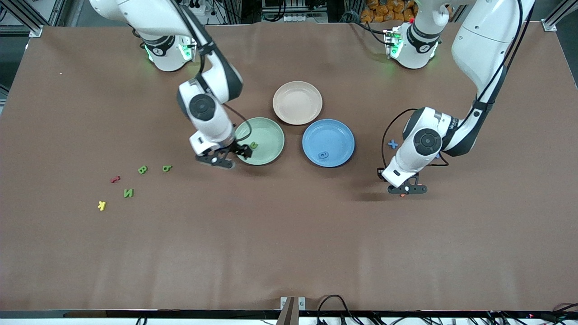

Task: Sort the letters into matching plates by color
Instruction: 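Drop the blue c onto the blue plate while the right gripper returns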

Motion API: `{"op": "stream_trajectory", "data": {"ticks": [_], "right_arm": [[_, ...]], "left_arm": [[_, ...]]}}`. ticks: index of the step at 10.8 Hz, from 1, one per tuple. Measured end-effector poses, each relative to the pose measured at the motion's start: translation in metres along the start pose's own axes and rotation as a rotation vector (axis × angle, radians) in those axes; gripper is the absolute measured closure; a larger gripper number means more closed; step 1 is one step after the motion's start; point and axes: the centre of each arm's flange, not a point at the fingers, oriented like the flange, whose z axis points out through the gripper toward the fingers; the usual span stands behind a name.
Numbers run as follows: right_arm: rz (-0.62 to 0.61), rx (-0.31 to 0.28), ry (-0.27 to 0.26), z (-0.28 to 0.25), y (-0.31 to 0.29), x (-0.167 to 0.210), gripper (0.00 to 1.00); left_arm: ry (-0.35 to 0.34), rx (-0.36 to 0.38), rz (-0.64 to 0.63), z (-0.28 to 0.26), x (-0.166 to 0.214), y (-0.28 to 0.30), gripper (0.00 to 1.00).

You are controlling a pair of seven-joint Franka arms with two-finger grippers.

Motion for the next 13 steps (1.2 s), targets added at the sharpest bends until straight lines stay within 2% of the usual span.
{"op": "stream_trajectory", "data": {"ticks": [2, 5, 9, 13], "right_arm": [[0.013, -0.002, 0.005, -0.002, 0.042, 0.04, 0.0], [0.014, -0.007, 0.004, -0.002, 0.096, 0.079, 0.0], [-0.011, -0.053, -0.006, 0.007, 0.181, 0.114, 0.0], [-0.013, -0.082, -0.016, 0.012, 0.241, 0.122, 0.0]], "left_arm": [[0.011, -0.013, -0.006, -0.007, -0.001, 0.013, 0.65], [0.026, -0.027, -0.021, -0.024, -0.004, 0.032, 0.65], [0.011, -0.036, -0.046, -0.041, -0.017, 0.065, 0.65], [-0.013, -0.057, -0.077, -0.053, -0.041, 0.112, 0.65]]}}
